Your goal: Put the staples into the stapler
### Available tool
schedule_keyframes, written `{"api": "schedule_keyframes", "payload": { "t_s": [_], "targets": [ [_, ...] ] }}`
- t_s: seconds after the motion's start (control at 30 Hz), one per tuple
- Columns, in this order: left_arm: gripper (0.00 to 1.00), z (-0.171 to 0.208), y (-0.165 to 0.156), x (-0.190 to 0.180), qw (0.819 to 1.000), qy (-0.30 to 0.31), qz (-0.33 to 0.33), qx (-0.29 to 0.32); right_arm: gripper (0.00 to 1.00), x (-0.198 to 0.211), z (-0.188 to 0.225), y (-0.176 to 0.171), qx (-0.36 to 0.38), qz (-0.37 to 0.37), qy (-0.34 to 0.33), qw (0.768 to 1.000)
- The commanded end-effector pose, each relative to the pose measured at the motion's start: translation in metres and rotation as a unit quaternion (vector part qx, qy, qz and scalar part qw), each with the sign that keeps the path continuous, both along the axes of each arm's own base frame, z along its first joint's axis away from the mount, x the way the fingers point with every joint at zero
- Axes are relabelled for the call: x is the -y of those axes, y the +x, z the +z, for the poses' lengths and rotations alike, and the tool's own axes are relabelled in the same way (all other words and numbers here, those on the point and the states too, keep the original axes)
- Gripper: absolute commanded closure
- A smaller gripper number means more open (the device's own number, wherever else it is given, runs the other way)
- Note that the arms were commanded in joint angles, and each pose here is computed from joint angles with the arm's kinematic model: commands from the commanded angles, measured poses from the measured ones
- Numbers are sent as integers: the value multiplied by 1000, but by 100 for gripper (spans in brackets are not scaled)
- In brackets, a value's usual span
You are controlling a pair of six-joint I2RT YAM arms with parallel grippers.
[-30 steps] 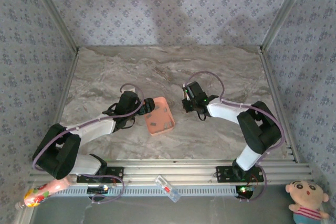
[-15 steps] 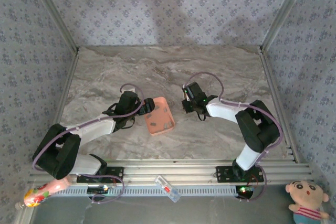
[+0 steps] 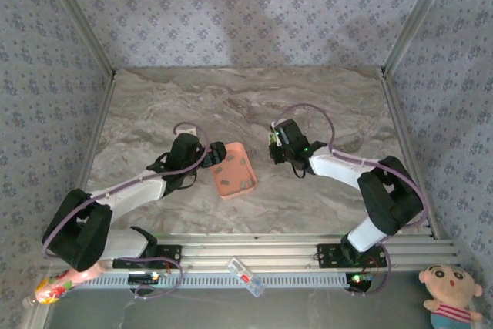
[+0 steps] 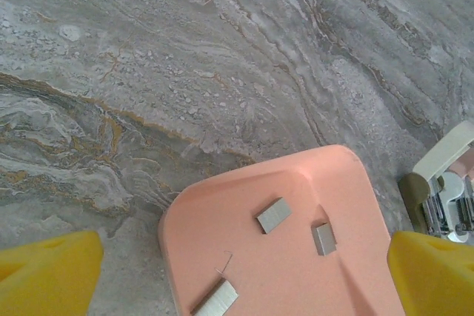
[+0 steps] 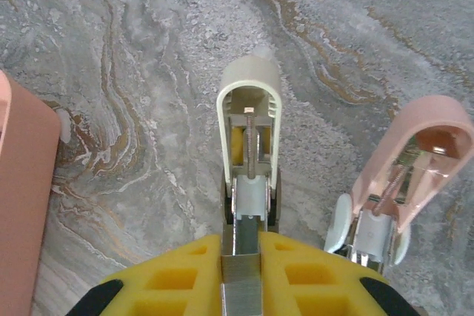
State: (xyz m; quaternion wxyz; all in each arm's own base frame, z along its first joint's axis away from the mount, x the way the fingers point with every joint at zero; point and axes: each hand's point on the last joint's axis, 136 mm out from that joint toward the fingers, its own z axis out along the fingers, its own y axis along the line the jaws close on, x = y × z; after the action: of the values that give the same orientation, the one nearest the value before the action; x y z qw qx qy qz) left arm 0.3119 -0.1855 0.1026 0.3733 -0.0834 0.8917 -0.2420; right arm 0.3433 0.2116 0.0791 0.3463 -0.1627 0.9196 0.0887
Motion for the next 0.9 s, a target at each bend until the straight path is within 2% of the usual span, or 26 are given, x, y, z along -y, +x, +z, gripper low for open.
{"api": "schedule_keyframes", "payload": {
  "t_s": [0.0,0.33,0.6,0.87],
  "targets": [
    [2,6,-1,-7,1000,7,4,20,82,10,4,-1,10,-11,-2,1000],
    [2,13,-11,-30,997,60,10,52,82,22,-1,-9,9,-24,12,1000],
    [2,-6,-21,-56,992,92,39,71,82,25,8,-1,37,-17,14,999],
    [2,-14,-19,-63,990,108,47,82,82,22,5,3,50,-17,22,998]
  ]
}}
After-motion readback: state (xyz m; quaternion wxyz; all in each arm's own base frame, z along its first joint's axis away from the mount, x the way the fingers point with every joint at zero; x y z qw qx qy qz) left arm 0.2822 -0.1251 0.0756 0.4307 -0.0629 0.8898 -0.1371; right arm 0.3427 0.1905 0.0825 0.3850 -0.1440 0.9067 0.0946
